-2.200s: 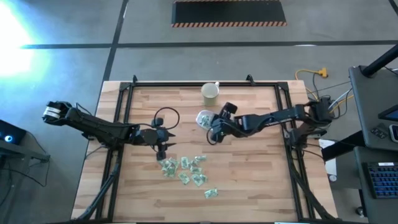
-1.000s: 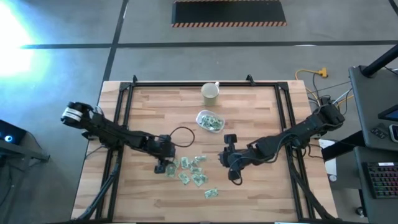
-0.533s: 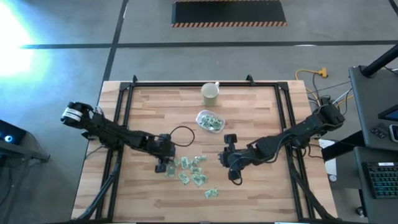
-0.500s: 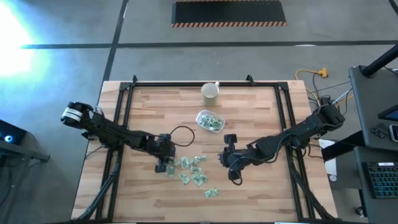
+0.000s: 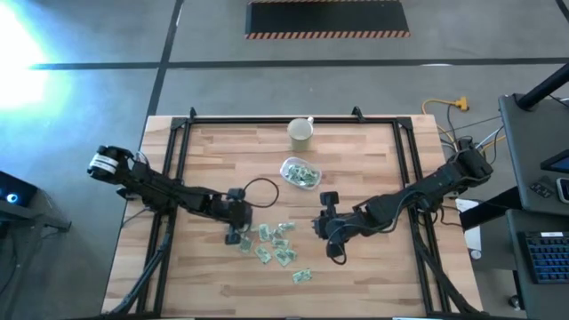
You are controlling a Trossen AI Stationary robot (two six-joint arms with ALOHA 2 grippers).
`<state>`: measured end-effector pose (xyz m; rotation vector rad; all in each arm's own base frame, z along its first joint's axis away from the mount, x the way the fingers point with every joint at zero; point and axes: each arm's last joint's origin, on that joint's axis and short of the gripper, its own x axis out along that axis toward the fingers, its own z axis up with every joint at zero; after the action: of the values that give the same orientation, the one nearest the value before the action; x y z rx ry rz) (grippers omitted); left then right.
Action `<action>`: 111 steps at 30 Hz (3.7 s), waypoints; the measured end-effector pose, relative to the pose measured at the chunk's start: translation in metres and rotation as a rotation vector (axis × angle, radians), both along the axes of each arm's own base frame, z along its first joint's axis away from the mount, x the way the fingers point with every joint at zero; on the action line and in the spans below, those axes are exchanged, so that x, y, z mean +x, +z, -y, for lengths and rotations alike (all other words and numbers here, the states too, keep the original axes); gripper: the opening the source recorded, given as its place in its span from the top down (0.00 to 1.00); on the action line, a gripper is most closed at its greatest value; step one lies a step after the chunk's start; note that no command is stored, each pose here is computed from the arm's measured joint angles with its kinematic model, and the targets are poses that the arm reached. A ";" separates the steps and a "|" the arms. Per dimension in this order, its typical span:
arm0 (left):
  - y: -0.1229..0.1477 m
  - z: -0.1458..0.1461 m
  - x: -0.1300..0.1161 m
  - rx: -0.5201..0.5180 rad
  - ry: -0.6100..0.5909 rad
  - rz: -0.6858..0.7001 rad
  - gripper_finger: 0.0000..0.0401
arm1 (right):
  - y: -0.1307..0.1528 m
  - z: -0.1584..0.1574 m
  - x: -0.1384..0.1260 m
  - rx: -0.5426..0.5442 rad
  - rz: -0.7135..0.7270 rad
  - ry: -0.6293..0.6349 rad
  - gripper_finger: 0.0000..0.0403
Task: Pick and place items into bin
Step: Put the green stevia packet into the transparent bin
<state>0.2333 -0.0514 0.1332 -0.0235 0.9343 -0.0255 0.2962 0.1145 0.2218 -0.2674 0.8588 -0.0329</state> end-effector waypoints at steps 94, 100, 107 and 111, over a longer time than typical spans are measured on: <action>0.065 -0.012 0.060 0.357 0.095 0.159 0.58 | -0.029 -0.009 0.013 0.154 0.195 0.136 0.86; 0.053 -0.004 0.046 0.295 0.073 0.142 0.58 | -0.055 -0.012 0.027 0.107 0.187 0.187 0.86; 0.044 0.000 0.038 0.261 0.073 0.109 0.58 | -0.069 0.004 0.041 0.059 0.166 0.122 0.86; 0.046 -0.001 0.037 0.260 0.075 0.122 0.58 | -0.078 0.015 0.046 0.069 0.147 0.072 0.84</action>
<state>0.2701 -0.0507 0.1793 0.1819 0.8086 0.1623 0.3420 0.0999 0.1435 -0.2279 0.7021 0.0442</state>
